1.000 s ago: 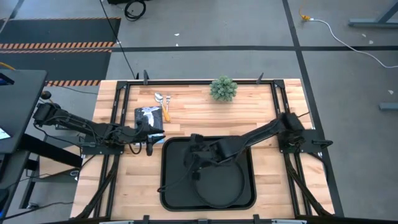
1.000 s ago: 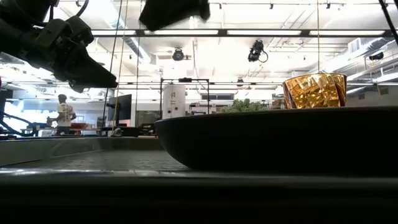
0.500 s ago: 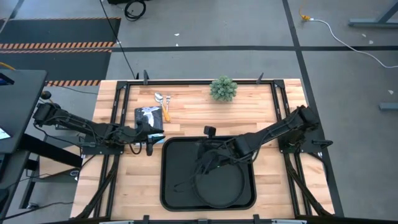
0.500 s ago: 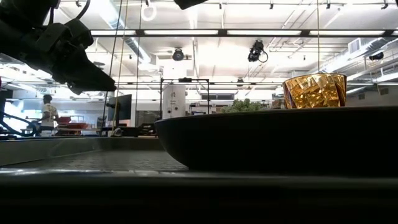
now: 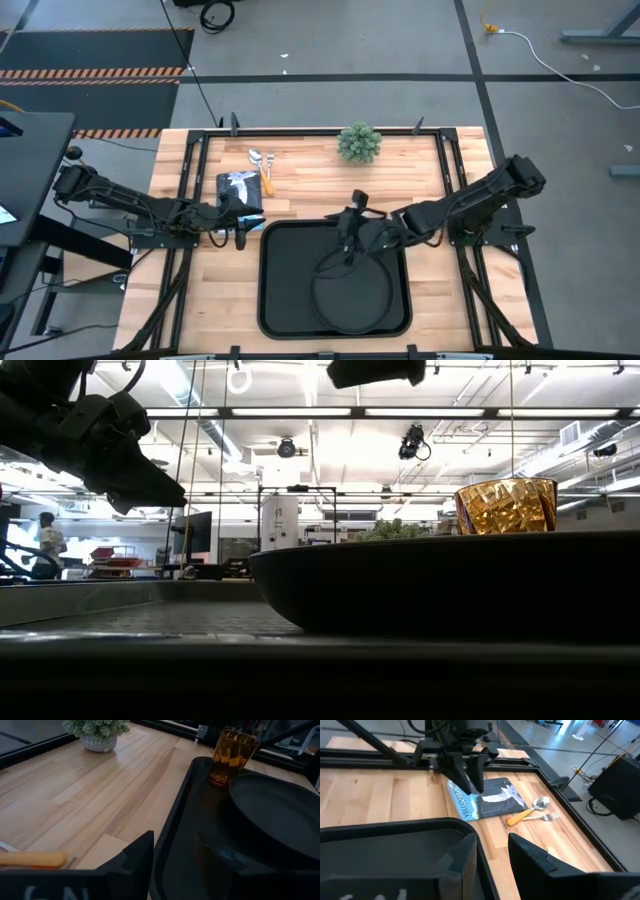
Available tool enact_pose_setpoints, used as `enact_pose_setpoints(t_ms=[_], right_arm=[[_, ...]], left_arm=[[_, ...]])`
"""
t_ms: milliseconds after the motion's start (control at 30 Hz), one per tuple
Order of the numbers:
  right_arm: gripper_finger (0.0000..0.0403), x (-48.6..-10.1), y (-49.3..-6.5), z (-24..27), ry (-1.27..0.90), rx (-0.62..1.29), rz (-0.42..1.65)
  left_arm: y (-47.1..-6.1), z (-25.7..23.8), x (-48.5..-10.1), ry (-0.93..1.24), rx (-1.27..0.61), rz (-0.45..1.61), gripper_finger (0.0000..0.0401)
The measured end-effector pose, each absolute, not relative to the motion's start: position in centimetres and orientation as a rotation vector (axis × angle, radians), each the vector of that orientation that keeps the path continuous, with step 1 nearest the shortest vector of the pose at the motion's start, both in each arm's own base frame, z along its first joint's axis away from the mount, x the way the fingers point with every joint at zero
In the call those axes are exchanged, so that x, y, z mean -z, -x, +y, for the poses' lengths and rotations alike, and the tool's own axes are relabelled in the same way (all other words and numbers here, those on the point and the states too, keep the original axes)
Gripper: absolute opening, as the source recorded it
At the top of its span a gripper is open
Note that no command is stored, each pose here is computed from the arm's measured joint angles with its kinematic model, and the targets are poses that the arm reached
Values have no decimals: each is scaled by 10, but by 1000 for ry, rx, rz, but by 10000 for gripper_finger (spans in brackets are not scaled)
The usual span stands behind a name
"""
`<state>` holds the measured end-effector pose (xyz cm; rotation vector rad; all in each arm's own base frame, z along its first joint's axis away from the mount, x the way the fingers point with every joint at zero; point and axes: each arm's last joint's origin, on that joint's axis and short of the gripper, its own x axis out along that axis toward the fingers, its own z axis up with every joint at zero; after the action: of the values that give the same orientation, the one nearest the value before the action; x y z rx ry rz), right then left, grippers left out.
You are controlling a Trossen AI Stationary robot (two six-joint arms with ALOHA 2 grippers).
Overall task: Pick and place plate/cup/fork/spoon on tray
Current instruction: Put the orange fork on the black tray to the left of the black plate
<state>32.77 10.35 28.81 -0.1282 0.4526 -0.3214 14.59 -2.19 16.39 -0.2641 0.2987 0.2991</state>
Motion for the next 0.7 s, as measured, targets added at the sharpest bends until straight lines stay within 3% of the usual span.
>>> enact_pose_setpoints(t_ms=[400, 700], right_arm=[[121, -305, -286, 85, 114, 332, 415], [121, -287, -257, 63, 55, 393, 400]], left_arm=[[-148, -22, -170, 313, -319, 219, 149], [-150, -21, -171, 330, -340, 197, 149]])
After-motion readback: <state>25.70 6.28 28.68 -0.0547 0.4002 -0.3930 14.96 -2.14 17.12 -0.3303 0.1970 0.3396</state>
